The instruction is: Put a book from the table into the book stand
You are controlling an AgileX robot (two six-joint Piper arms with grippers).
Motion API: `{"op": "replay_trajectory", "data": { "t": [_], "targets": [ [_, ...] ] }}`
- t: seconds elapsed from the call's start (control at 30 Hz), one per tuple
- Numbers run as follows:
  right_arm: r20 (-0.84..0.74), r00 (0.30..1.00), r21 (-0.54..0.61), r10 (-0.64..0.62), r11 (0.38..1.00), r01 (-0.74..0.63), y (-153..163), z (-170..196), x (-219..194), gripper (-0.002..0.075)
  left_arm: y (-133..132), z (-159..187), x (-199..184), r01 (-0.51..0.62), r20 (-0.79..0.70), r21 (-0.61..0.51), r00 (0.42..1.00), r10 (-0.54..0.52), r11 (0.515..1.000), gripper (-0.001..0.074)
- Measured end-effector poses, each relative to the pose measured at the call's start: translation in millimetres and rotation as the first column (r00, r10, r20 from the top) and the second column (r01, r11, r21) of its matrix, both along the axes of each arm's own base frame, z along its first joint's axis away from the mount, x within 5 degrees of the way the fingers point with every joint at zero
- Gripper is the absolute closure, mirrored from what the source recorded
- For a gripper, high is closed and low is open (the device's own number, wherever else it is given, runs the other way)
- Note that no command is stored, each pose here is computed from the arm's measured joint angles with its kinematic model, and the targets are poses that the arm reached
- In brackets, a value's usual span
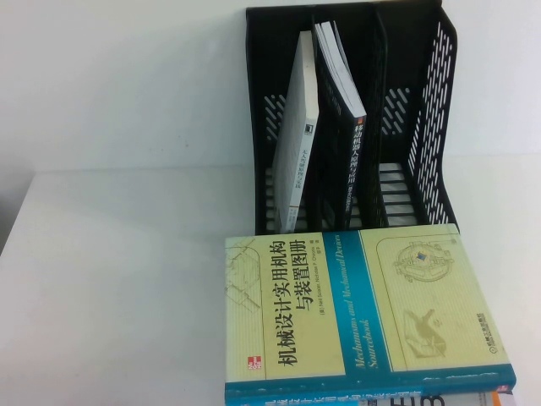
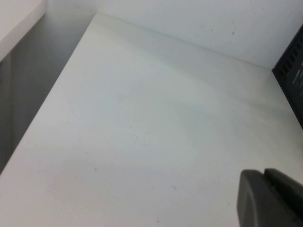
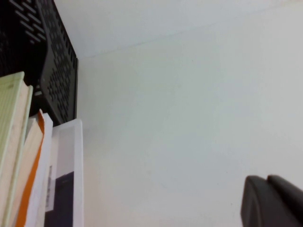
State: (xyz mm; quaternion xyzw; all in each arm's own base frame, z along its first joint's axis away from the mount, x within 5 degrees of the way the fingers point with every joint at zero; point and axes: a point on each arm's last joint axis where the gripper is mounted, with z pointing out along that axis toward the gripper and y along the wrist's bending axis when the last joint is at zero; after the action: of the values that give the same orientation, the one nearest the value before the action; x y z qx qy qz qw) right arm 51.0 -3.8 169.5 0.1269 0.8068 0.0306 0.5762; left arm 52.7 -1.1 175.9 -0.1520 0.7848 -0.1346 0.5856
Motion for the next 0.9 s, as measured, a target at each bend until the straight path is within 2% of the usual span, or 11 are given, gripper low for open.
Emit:
{"op": "replay_trajectory", "data": {
  "t": [0.9],
  "targets": [
    [0.002,1.000,0.014,-0.001,1.000,0.001,0.3,0.0,0.0,0.0729,0.0,-0.1,0.0,0.000,-0.002,0.000,1.000,0.000,1.000,0.0737]
  ]
}}
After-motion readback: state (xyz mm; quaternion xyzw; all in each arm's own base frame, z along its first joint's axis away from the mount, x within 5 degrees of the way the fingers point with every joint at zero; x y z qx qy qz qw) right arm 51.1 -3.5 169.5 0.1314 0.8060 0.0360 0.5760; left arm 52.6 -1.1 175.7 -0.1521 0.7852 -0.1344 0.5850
